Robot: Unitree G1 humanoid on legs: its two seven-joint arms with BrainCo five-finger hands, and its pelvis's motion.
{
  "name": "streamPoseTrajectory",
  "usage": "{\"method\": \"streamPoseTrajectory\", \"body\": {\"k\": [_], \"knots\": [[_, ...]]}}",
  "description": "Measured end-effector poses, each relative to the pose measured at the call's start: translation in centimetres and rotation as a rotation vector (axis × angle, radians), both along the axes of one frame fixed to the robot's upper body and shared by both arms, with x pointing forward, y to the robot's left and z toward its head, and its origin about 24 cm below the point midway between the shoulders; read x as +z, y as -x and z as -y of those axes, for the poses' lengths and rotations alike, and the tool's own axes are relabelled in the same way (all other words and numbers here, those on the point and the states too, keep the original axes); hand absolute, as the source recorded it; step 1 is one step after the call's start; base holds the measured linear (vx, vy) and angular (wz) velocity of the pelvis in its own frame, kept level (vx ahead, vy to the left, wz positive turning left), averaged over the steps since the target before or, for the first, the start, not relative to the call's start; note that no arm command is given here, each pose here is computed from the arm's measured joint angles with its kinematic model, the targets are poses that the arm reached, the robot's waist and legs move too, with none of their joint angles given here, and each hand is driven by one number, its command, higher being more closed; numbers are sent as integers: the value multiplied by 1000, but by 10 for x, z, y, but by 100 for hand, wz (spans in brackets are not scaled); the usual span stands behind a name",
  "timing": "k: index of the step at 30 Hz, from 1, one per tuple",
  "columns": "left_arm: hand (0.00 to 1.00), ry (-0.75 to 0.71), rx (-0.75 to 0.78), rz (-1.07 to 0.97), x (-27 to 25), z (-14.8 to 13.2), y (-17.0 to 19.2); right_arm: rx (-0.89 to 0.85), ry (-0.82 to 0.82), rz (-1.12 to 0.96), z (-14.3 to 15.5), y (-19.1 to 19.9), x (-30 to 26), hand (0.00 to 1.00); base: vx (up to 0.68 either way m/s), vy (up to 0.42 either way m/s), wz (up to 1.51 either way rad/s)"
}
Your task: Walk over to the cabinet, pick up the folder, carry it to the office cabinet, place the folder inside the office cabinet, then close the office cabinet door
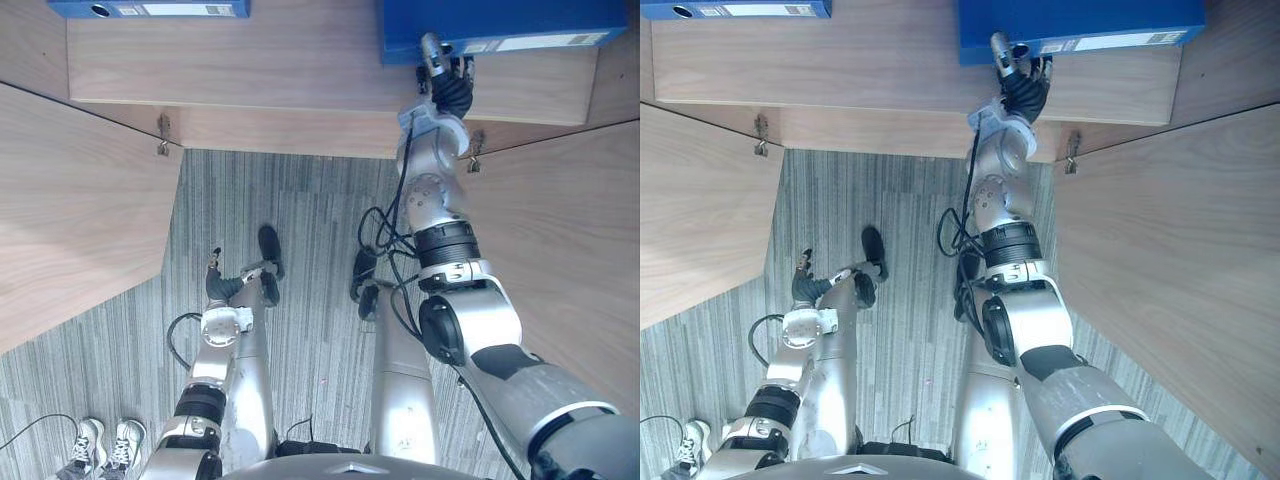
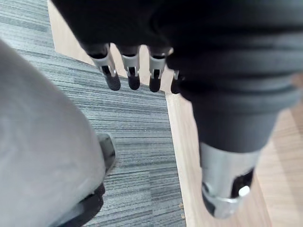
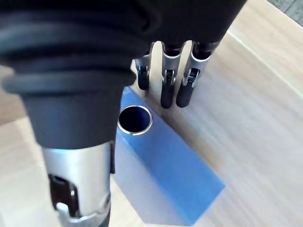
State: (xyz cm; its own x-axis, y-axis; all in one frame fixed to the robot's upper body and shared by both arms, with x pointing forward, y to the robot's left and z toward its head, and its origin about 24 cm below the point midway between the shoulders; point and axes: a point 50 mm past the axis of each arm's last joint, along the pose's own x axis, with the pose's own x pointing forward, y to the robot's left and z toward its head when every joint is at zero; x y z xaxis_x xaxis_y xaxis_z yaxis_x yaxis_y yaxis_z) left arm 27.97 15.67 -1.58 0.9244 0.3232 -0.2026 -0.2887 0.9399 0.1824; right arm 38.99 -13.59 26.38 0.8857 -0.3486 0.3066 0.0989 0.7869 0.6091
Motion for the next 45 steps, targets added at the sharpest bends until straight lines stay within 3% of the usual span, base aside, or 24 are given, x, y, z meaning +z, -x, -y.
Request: {"method": "streamPoseTrajectory", "body": {"k": [5,17,21,27,28,39,45], "knots": [[0,-6,4,-6,-1,-3,1,-69,290,-35,8,-1,-6,0,-5,-9,-5],[0,-12,-4,-89,-16,-21,7,-135,770,-125,43,-1,-22,0,2,-3,0],[0,-12,-11,-102,-19,-23,11,-183,955,-76,47,25,-42,0,34,-33,0],[0,-26,-23,-73,-13,-23,10,-233,1042,-45,48,44,-55,0,-8,-24,-1],[0,-40,-23,-72,-13,-25,13,-243,1054,-26,46,48,-55,100,-18,-64,-7],[0,-66,-28,-68,-15,-25,19,-425,1115,43,37,59,-51,100,23,-35,1],[0,-86,-23,-9,-2,-29,14,-470,1168,143,24,51,-20,100,29,-36,5]]}}
